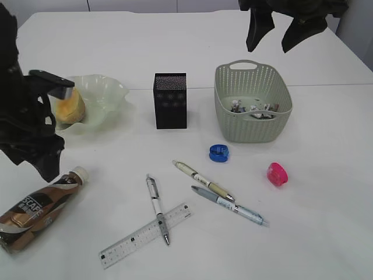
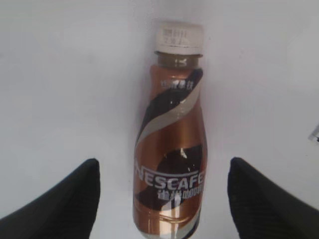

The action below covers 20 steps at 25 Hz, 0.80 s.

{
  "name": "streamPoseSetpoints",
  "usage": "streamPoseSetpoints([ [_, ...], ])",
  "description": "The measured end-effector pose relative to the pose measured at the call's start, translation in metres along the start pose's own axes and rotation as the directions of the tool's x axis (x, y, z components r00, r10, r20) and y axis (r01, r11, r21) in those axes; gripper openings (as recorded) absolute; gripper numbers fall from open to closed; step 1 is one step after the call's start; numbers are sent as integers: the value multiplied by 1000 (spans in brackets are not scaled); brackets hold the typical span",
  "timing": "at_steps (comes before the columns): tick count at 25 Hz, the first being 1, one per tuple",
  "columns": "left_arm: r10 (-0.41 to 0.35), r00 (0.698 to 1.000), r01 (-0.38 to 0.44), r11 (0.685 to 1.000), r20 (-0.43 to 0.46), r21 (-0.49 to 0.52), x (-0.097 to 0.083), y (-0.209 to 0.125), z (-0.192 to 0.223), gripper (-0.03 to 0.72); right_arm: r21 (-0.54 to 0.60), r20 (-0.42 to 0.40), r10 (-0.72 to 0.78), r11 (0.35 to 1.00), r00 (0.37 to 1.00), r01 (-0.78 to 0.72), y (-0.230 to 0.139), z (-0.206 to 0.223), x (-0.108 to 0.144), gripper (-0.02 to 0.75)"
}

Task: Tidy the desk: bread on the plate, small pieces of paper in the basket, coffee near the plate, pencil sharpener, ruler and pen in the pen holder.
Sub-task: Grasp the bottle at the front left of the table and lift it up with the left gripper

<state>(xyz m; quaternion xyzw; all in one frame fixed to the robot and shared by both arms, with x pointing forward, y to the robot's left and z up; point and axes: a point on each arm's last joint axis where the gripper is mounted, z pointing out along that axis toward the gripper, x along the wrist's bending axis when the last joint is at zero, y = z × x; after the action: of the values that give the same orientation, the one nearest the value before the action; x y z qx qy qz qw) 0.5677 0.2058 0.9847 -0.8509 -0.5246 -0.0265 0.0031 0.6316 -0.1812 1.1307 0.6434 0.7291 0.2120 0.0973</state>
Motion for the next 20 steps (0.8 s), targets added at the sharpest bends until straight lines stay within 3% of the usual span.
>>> streamPoseSetpoints([
  [7, 51, 999, -52, 996, 14, 72, -13, 14, 41, 584, 0, -1, -5, 1000, 1000, 5, 0, 0, 0, 491],
  [20, 90, 996, -88, 980, 0, 181, -12, 19, 92, 584, 0, -2, -7, 1000, 1000, 7, 0, 0, 0, 491],
])
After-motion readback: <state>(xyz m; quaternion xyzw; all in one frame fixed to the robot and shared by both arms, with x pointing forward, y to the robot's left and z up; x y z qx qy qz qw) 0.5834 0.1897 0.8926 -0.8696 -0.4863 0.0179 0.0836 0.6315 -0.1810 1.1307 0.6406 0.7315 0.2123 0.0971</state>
